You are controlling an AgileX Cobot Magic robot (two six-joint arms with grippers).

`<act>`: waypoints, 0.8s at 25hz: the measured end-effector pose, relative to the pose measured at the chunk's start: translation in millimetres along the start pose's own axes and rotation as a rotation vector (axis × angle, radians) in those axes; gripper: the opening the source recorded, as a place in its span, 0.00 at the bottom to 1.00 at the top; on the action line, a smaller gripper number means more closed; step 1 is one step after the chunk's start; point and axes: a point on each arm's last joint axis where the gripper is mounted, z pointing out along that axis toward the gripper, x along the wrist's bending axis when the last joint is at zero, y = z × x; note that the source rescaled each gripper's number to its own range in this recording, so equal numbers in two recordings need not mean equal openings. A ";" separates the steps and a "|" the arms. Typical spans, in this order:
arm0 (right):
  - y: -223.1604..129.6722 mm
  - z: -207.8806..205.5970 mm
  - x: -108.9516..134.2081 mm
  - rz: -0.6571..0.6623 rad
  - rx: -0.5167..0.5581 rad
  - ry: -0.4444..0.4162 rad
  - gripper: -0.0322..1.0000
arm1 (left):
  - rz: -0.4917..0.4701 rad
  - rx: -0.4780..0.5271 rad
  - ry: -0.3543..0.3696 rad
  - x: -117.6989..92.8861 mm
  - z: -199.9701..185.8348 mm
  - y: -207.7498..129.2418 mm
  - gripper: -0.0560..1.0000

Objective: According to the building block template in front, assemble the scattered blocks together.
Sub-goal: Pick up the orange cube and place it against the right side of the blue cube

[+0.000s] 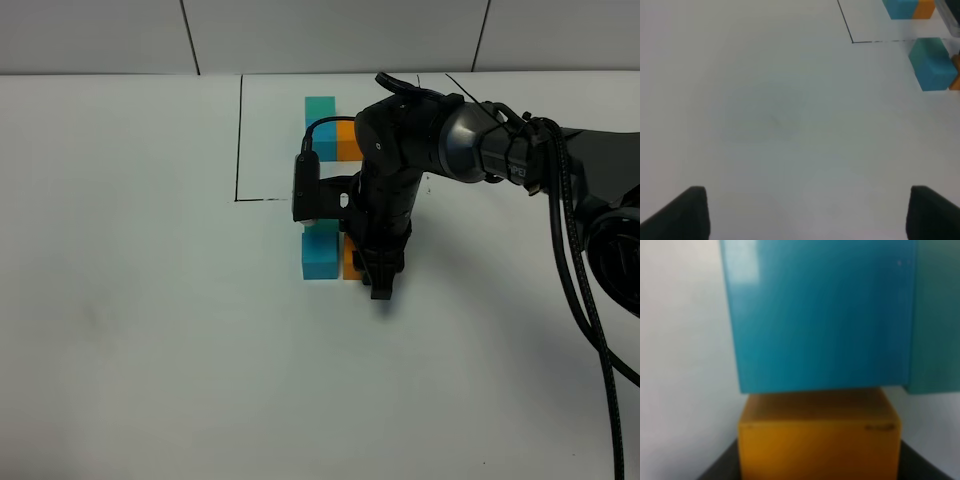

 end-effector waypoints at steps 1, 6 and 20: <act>0.0 0.0 0.0 0.000 0.000 0.000 0.04 | 0.000 0.000 0.000 0.0 0.0 0.0 0.83; 0.0 0.0 0.0 0.000 0.000 0.000 0.04 | 0.000 0.000 0.000 0.0 0.0 0.0 0.83; 2.2 2.8 1.8 -0.015 0.010 0.001 0.04 | 0.000 0.000 0.000 0.0 0.0 0.0 0.83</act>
